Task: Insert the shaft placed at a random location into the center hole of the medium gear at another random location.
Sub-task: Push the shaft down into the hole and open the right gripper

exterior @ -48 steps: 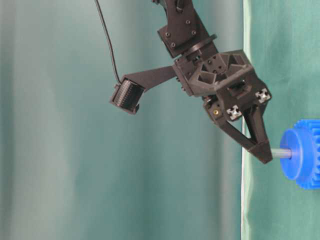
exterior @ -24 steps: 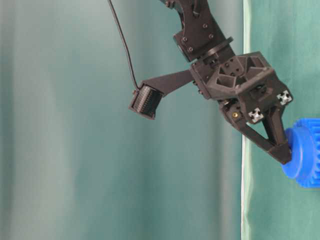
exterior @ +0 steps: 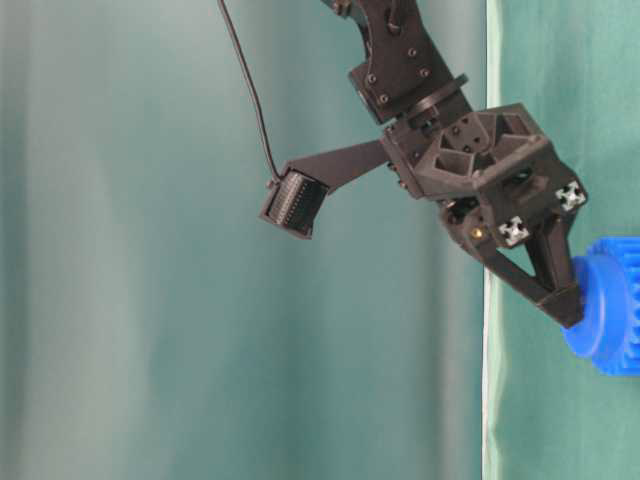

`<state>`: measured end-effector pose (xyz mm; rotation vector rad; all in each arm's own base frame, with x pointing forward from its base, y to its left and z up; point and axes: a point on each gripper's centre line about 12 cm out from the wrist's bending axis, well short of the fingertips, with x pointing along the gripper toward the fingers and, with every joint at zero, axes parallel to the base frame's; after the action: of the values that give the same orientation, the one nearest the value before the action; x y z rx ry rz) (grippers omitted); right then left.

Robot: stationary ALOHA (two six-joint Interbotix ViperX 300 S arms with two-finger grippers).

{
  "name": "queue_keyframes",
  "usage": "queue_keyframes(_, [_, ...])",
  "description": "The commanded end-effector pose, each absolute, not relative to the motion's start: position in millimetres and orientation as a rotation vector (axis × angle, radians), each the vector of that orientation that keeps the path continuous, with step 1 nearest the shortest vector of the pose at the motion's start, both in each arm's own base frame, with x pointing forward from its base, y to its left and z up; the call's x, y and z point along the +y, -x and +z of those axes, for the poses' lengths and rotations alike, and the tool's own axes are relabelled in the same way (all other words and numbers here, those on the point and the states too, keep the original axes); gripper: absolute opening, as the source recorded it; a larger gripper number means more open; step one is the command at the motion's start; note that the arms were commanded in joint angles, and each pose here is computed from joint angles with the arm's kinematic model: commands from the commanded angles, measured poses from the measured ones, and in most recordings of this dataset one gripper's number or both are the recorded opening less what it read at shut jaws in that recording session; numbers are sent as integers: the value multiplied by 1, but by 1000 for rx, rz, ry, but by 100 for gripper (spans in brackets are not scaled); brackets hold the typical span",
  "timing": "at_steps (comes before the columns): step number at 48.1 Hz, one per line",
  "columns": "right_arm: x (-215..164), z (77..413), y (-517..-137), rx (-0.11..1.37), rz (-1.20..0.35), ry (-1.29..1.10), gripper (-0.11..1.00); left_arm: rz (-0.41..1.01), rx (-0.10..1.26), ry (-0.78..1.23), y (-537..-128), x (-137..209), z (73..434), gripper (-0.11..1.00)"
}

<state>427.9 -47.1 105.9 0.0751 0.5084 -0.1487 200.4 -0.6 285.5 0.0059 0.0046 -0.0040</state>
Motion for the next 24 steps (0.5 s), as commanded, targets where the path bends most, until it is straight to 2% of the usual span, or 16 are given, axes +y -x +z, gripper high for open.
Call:
queue_keyframes(1, [-48, 121, -435, 461, -151, -81, 57, -6, -9, -9, -203, -1, 291, 0])
queue_keyframes(6, [-45, 124, -435, 456, -145, -80, 86, -6, -9, -7, -203, -1, 291, 0])
queue_keyframes(8, [-43, 126, -435, 455, -140, -78, 91, -6, -9, -9, -203, -1, 291, 0])
queue_keyframes(15, [-42, 138, -433, 446, -135, -77, 84, -6, -11, -9, -202, -1, 292, 0])
queue_keyframes(24, [-41, 160, -426, 421, -130, -72, 84, -6, -11, -7, -202, -1, 292, 0])
